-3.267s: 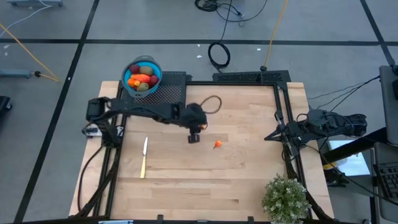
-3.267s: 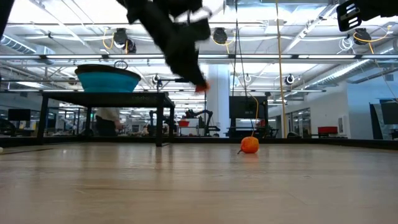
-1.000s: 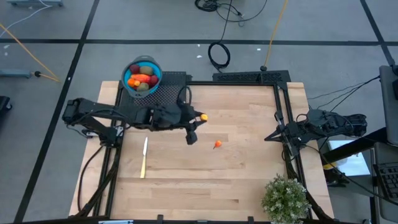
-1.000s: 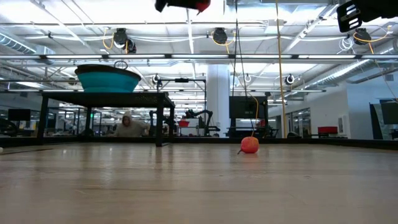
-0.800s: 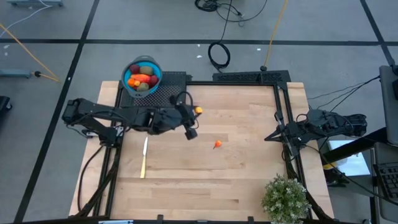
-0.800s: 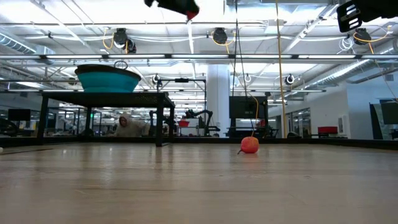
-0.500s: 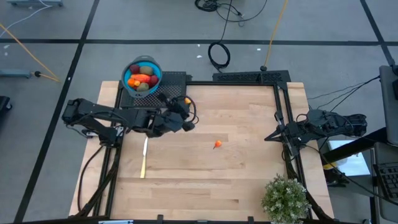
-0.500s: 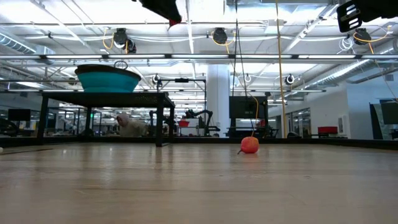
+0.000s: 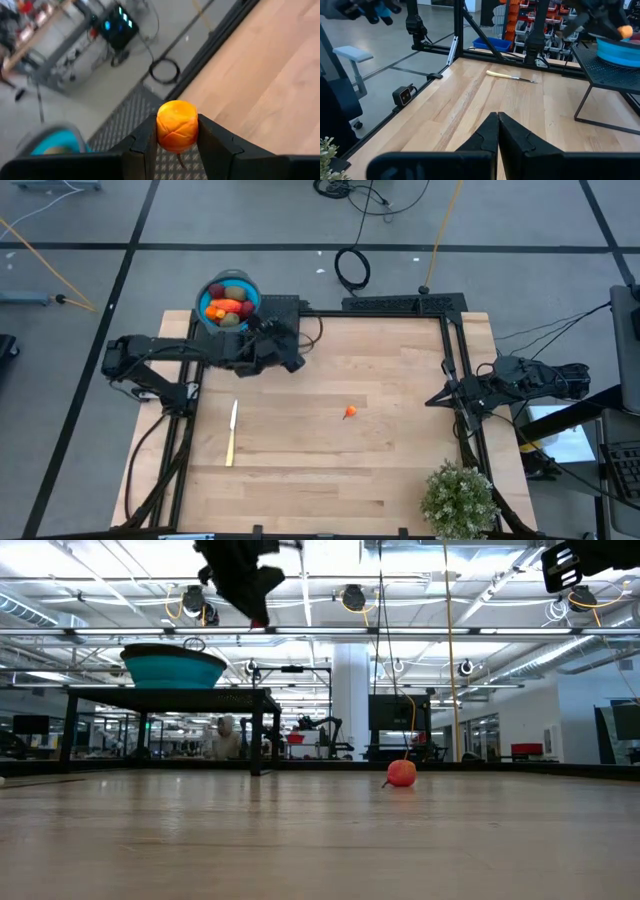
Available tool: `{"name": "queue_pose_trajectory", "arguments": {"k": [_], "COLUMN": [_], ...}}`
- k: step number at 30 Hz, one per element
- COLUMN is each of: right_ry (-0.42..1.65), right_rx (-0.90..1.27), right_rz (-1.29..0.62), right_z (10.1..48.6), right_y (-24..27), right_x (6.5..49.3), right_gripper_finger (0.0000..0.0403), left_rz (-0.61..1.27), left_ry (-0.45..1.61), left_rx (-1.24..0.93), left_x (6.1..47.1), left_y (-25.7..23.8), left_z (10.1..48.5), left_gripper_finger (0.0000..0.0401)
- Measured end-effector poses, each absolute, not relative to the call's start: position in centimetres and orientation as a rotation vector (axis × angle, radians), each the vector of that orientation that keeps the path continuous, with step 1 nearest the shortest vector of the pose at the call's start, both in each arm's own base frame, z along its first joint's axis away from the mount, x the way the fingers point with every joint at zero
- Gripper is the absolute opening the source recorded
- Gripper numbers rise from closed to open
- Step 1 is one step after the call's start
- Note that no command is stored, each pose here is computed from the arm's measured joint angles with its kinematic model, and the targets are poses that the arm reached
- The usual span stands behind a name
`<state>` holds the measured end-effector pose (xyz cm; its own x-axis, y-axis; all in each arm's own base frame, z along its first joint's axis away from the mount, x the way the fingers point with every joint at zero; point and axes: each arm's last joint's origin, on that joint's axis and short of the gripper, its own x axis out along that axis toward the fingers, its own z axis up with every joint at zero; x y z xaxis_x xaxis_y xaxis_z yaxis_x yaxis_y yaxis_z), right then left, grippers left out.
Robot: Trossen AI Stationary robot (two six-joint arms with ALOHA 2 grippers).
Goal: Pick & Place Fruit
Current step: Put the pear into the blue strainer bowl on the shelf
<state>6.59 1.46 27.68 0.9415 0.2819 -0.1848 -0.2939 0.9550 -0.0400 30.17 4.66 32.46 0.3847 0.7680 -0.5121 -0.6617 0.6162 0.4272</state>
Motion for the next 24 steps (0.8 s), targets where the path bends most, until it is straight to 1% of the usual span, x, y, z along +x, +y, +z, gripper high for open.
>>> {"name": "queue_pose_trajectory", "arguments": {"k": [5,9,15,19,24], "right_ry": [0.178,0.178,0.178,0.179,0.175], "right_rx": [-0.067,-0.067,-0.070,-0.075,-0.074], "right_rz": [0.294,0.293,0.263,0.217,0.217], "right_z": [27.7,27.7,27.7,27.7,27.7], "right_y": [1.5,1.5,1.4,1.2,1.2], "right_x": [6.6,6.6,6.6,6.6,6.7], "right_gripper_finger": [0.0000,0.0000,0.0000,0.0000,0.0000], "left_rz": [0.971,1.005,1.099,1.147,1.188], "left_ry": [0.784,0.776,0.768,0.774,0.810], "left_rx": [0.090,0.012,-0.103,-0.168,-0.245], "left_x": [28.9,26.9,23.0,20.6,18.6], "left_y": [6.9,8.5,10.6,11.7,13.2], "left_z": [32.5,33.7,35.4,36.1,36.2], "left_gripper_finger": [0.0118,0.0117,0.0118,0.0118,0.0118]}}
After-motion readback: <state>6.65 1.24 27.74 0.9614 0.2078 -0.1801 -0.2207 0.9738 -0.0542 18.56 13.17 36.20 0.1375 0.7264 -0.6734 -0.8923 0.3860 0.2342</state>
